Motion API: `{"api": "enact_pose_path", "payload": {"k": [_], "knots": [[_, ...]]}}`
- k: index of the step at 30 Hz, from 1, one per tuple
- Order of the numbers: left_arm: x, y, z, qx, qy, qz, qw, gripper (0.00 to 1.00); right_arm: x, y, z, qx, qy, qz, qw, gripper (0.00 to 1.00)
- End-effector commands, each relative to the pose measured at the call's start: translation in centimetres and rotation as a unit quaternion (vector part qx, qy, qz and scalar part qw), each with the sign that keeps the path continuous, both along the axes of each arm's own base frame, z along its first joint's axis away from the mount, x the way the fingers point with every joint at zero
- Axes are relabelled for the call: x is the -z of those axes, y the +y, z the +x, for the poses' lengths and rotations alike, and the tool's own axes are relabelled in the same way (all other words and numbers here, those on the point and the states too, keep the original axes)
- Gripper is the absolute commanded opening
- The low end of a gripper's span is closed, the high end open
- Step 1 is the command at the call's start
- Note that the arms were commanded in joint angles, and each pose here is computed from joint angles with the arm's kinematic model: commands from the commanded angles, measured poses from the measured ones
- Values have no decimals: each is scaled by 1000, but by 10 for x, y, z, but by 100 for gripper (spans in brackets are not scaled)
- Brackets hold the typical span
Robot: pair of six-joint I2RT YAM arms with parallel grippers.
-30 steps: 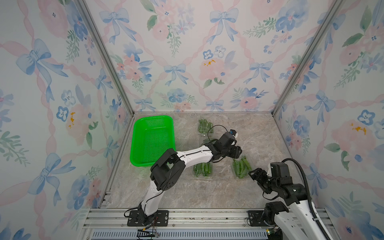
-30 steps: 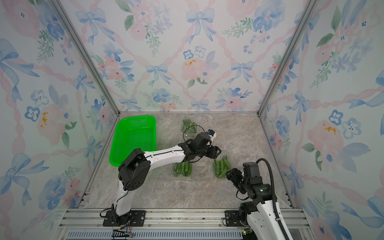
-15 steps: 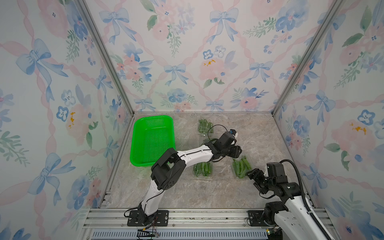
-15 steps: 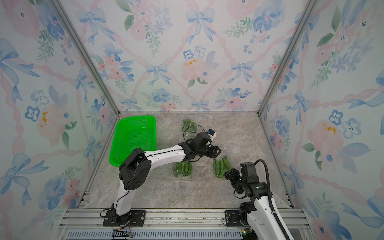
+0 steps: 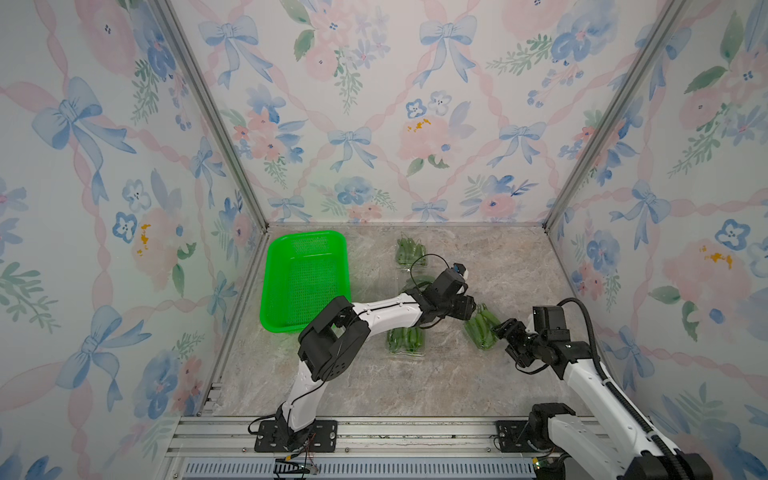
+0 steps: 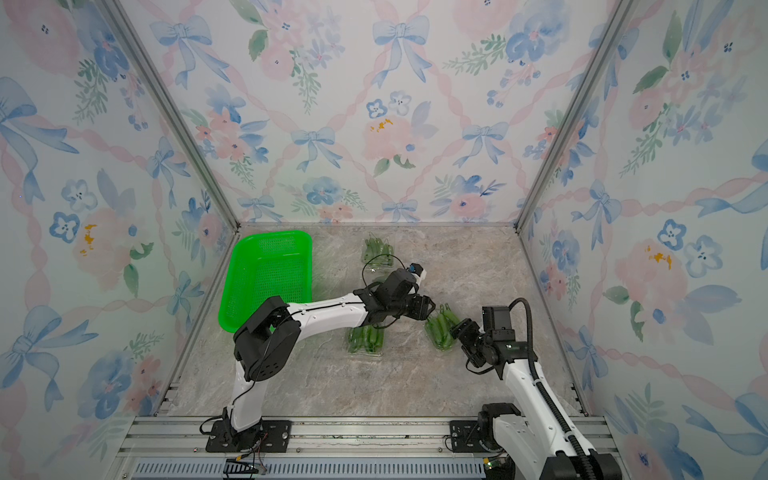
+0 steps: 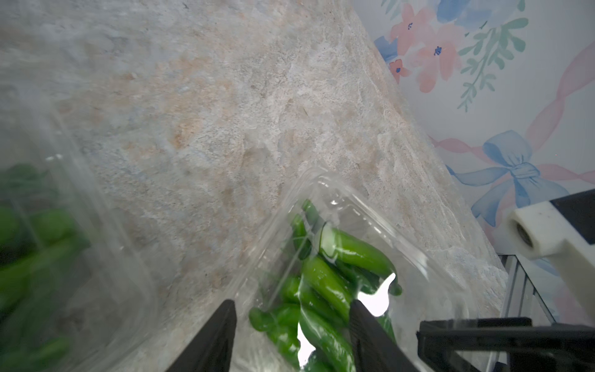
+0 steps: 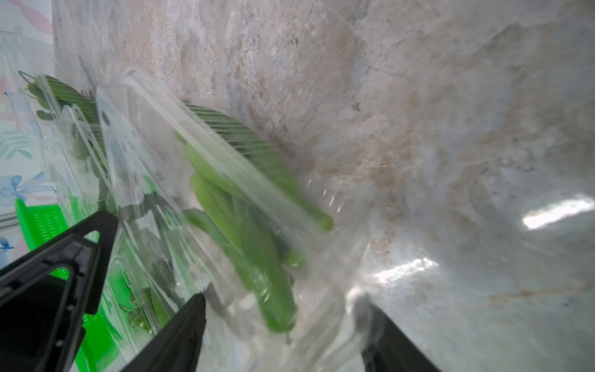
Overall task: Take small green peppers out of containers
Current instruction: Adjust the packing box at the center of the board, then open the packing box at the center of the board.
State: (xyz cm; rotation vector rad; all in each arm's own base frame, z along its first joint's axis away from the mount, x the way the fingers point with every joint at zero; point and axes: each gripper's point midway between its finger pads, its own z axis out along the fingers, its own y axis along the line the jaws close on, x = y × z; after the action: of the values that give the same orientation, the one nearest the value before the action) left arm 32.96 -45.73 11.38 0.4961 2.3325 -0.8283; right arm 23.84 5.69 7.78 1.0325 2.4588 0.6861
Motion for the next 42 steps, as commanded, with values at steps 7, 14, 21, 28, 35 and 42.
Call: {"api": "enact_pose_path", "payload": {"k": [7, 14, 21, 28, 35, 42], "knots": [[-56, 58, 17, -106, -49, -11, 993, 61, -13, -5, 8, -23, -16, -24, 999, 77], [-53, 70, -14, -108, 9, -43, 993, 60, 1, -23, -14, -25, 32, -84, 996, 84], [-38, 47, -59, -68, 60, -53, 994, 59, -6, -32, -21, -23, 31, -111, 993, 85], [-18, 27, -76, -54, 94, -47, 993, 57, -35, -37, -7, -31, -8, -137, 990, 85], [-2, 31, -78, -73, 109, -41, 991, 57, -44, -37, 33, -72, -51, -170, 981, 85], [21, 26, -75, -72, 132, -36, 988, 53, -57, -30, 77, -126, -72, -182, 973, 84]]}}
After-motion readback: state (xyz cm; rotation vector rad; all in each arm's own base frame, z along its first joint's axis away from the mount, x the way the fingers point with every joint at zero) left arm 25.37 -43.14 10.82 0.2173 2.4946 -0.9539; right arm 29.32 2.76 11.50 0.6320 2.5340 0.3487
